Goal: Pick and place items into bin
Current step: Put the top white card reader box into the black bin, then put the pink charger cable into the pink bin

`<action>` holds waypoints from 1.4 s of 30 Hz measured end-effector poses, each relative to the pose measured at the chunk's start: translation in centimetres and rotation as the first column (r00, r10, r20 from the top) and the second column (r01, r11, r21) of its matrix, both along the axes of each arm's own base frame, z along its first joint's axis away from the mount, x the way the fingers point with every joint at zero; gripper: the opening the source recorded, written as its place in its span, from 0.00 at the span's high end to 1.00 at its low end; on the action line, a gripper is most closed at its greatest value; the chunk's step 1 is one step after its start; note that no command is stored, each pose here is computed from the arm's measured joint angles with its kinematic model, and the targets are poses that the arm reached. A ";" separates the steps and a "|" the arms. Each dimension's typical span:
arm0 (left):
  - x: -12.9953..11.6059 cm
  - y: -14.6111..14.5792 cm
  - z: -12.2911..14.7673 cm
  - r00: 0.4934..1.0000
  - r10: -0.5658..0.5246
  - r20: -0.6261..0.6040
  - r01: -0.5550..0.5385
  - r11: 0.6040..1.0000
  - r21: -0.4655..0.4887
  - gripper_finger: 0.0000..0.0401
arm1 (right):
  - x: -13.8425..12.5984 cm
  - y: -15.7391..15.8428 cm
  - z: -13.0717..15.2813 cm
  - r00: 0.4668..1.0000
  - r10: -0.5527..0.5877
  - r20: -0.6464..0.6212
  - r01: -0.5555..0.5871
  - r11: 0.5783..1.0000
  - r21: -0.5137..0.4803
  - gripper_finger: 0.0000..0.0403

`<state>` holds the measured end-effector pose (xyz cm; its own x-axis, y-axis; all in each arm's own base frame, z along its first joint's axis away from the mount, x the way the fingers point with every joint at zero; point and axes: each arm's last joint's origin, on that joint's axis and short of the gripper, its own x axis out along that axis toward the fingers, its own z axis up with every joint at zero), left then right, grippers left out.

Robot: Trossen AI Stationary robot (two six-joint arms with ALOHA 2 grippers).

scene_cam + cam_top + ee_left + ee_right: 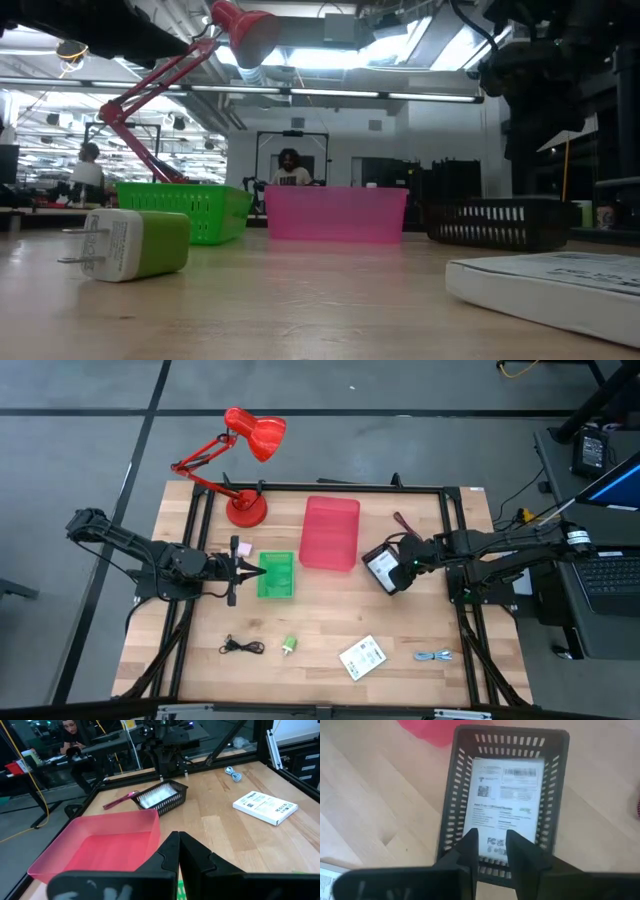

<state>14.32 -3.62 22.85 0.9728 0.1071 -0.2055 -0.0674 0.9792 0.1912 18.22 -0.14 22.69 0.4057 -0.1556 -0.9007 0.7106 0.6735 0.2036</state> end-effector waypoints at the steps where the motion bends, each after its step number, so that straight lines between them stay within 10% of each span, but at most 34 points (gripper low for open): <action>1: 0.0 0.0 0.0 1.000 0.000 0.000 0.000 1.000 0.000 0.99 | 0.0 0.0 0.0 1.000 0.000 0.000 0.000 1.000 0.000 0.80; 20: 0.0 0.0 0.0 1.000 0.000 0.000 0.000 1.000 0.000 0.99 | 1.6 -0.2 0.9 0.979 0.146 0.143 -0.123 0.980 -0.159 0.87; 29: 0.0 0.0 0.0 1.000 0.000 0.000 0.000 1.000 0.000 0.99 | 3.9 -0.1 3.2 0.862 0.356 0.361 -0.218 0.903 -0.370 0.97; 42: 0.0 0.2 0.1 0.997 0.074 0.010 -0.074 0.997 0.006 0.99 | 4.6 -0.4 3.8 0.843 0.429 0.324 -0.208 0.816 -0.540 1.00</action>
